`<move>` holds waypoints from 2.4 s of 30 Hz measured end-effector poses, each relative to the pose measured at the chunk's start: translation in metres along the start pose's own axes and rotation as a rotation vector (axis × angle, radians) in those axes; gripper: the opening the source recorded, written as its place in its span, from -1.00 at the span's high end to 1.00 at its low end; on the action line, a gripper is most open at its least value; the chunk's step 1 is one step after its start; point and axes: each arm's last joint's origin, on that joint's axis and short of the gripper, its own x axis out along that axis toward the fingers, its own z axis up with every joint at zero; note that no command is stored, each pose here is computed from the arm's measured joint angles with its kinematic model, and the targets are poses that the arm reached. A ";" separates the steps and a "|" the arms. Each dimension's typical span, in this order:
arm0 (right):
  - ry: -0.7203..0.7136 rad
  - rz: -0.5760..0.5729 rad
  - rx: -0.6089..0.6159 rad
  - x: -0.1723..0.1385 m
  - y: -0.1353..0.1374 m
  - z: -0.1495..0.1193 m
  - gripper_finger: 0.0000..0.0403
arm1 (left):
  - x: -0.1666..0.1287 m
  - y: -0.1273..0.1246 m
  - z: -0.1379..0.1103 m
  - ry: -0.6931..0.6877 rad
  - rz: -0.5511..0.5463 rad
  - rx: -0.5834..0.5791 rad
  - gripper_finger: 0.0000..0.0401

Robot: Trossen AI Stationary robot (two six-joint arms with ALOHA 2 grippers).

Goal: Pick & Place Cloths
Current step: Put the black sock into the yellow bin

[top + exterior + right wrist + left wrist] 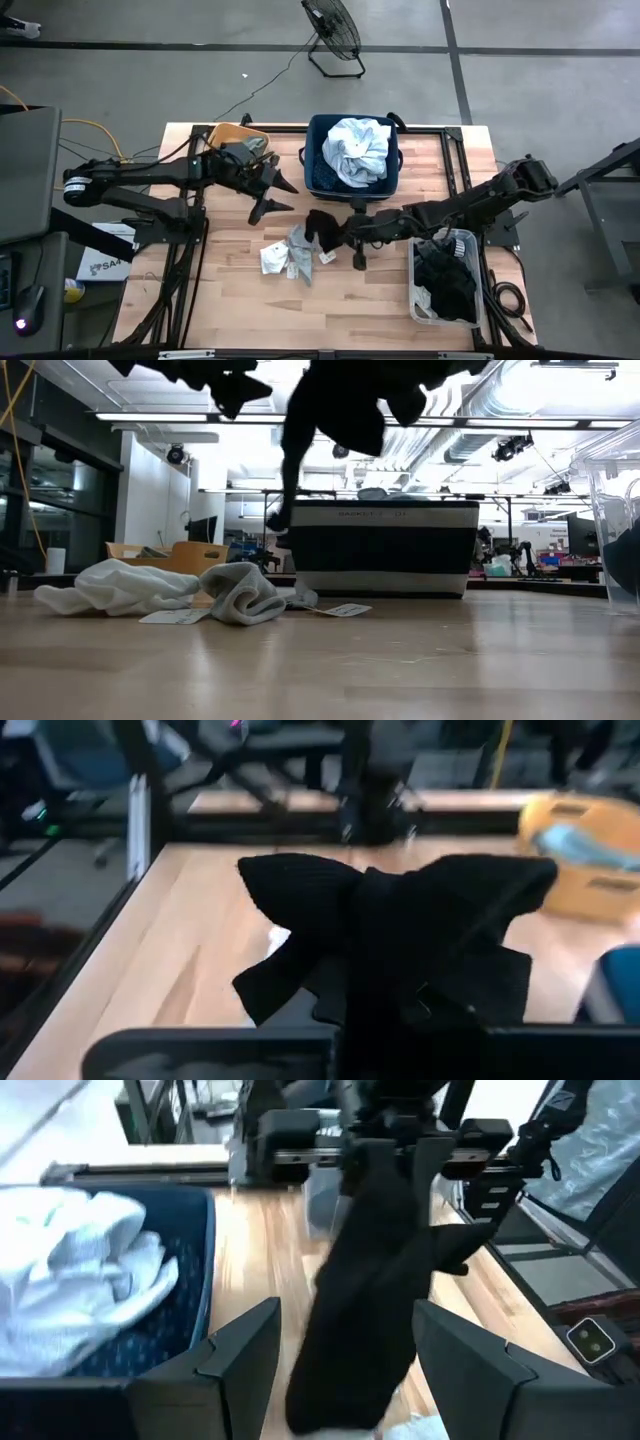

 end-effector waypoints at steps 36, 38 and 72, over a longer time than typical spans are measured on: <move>-0.274 0.006 -0.082 0.001 -0.017 0.029 0.96 | 0.044 -0.019 0.005 -0.116 0.039 0.283 -0.41; -0.274 -0.001 -0.080 0.001 -0.017 0.029 0.96 | 0.044 -0.020 0.005 -0.118 0.030 0.281 -0.53; -0.327 -0.134 -0.078 0.002 -0.035 0.035 0.96 | 0.068 -0.014 0.006 -0.225 0.062 0.254 -0.73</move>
